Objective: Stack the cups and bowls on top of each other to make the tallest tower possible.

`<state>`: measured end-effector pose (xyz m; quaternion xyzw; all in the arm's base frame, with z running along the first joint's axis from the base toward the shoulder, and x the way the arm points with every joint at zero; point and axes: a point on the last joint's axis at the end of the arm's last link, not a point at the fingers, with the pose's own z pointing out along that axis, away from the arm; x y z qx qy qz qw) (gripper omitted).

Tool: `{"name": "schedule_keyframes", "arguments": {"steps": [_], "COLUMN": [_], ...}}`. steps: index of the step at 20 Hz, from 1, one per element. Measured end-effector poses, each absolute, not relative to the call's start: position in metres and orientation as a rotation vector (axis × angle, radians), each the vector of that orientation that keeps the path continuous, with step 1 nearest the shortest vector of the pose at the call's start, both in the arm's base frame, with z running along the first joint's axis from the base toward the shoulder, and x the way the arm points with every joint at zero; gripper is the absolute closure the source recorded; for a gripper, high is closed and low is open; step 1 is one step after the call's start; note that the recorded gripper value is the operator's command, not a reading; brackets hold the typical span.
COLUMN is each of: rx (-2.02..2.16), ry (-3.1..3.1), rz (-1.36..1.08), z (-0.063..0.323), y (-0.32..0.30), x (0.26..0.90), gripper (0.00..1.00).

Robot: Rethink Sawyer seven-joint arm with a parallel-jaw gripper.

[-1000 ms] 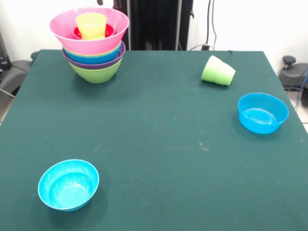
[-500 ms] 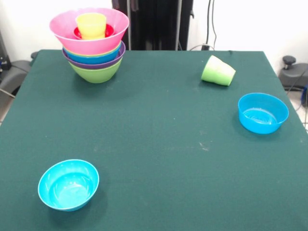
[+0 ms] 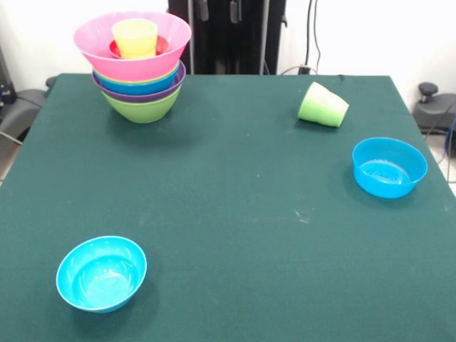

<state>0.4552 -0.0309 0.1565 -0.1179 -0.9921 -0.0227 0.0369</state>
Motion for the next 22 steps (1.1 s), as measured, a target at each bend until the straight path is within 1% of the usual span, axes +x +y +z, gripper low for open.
{"name": "schedule_keyframes", "arguments": {"steps": [6, 11, 13, 17, 22], "rx": [-0.332, -0.275, -0.258, -0.180, -0.138], "ry": [-3.076, -3.098, -3.099, -3.086, -3.065], "rz": [-0.091, -0.115, -0.119, -0.126, -0.116], "z": [0.159, 0.149, 0.146, 0.128, 0.116], "y": [-0.014, 0.009, 0.016, 0.053, 0.080], "x": [0.505, 0.533, 0.537, 0.546, 0.541], "gripper": [0.00, 0.00, 0.00, 0.00, 0.00]}}
